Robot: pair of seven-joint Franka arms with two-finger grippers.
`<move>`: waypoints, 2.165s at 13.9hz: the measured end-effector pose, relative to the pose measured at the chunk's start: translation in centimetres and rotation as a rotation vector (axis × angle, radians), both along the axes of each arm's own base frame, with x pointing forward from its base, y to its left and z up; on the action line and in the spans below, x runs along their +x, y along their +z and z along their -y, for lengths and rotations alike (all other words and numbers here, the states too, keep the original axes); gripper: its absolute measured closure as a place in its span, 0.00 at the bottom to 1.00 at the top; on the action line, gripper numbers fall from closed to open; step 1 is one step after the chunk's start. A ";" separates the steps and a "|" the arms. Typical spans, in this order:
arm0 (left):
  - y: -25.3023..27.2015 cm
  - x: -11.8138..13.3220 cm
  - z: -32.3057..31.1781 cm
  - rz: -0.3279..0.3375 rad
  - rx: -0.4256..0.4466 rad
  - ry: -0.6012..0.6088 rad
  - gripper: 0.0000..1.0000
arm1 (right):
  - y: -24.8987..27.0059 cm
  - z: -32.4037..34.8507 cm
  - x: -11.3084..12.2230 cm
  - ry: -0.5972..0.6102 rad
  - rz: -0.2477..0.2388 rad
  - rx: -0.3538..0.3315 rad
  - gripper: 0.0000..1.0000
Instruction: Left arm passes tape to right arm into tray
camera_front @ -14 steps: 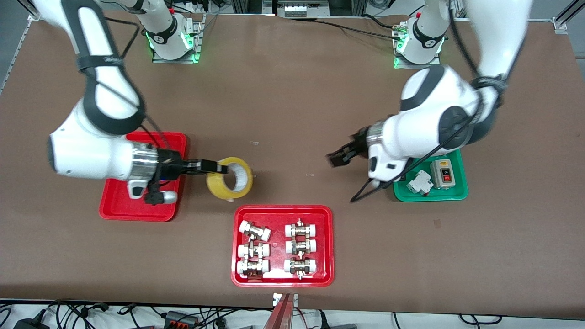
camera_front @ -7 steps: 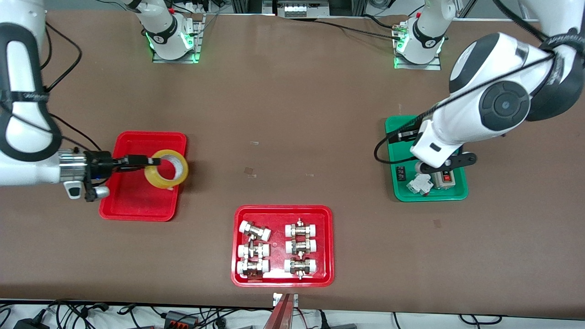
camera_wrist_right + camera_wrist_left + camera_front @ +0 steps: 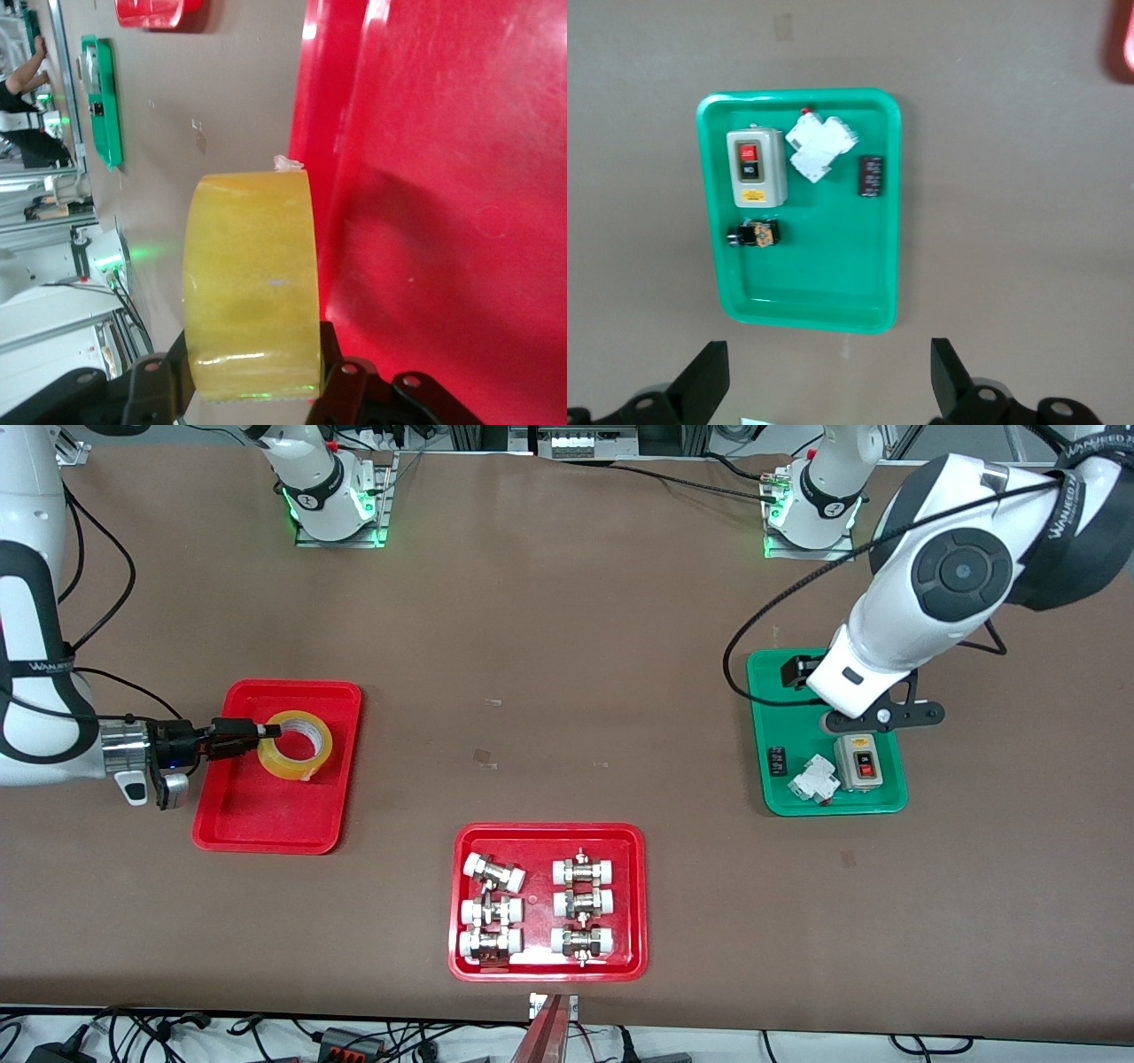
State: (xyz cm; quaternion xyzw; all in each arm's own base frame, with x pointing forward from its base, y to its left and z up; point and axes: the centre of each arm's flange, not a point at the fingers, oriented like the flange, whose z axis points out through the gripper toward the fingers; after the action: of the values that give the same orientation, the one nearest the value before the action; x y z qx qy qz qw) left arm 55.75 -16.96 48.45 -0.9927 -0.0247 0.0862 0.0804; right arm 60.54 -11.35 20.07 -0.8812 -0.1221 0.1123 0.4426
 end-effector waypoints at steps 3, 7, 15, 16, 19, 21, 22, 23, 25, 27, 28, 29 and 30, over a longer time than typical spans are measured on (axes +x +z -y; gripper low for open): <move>-0.3 -1.8 -3.0 0.024 0.020 -0.033 0.00 | -1.6 0.5 -0.4 0.030 0.025 0.023 0.39; 3.0 -0.5 -10.4 0.076 -0.147 0.151 0.00 | -1.8 0.2 0.4 0.120 0.081 -0.090 0.15; 7.3 -4.2 -7.6 0.073 -0.078 0.008 0.00 | 5.4 -4.0 4.5 0.405 0.303 -0.440 0.00; 7.5 -4.9 -6.9 0.068 -0.072 -0.006 0.00 | 7.5 -4.6 4.9 0.415 0.319 -0.497 0.00; 8.2 -5.2 -7.3 0.083 -0.073 -0.015 0.00 | 14.1 -6.5 5.2 0.366 0.336 -0.648 0.00; 8.3 -5.1 -7.4 0.085 -0.088 -0.012 0.00 | 18.6 -8.2 4.4 0.297 0.306 -0.722 0.00; 8.4 -5.0 -7.5 0.094 -0.108 -0.004 0.00 | 20.9 -9.0 3.7 0.250 0.280 -0.762 0.00; 8.5 -4.8 -7.6 0.107 -0.124 0.000 0.00 | 23.3 -9.7 2.9 0.204 0.255 -0.797 0.00; 8.8 -4.5 -7.4 0.125 -0.136 -0.004 0.00 | 27.7 -10.7 1.1 0.120 0.217 -0.842 0.00; 9.4 -4.2 -7.2 0.138 -0.141 -0.010 0.00 | 31.8 -11.0 -0.8 0.018 0.193 -0.876 0.00; 9.6 -4.1 -7.2 0.142 -0.143 -0.012 0.00 | 33.4 -11.1 -1.7 -0.041 0.187 -0.891 0.00; 9.7 -3.9 -7.2 0.146 -0.144 -0.013 0.00 | 34.9 -11.2 -2.8 -0.097 0.185 -0.904 0.00; 9.7 -3.8 -7.2 0.148 -0.142 -0.015 0.00 | 36.2 -11.3 -3.8 -0.145 0.183 -0.914 0.00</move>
State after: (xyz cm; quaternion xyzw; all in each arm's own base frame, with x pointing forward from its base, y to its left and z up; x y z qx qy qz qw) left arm 51.96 -9.73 58.19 -0.9997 -0.0172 0.0135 0.0086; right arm 56.72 -0.08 56.26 -0.9983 -0.0368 0.0453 0.0036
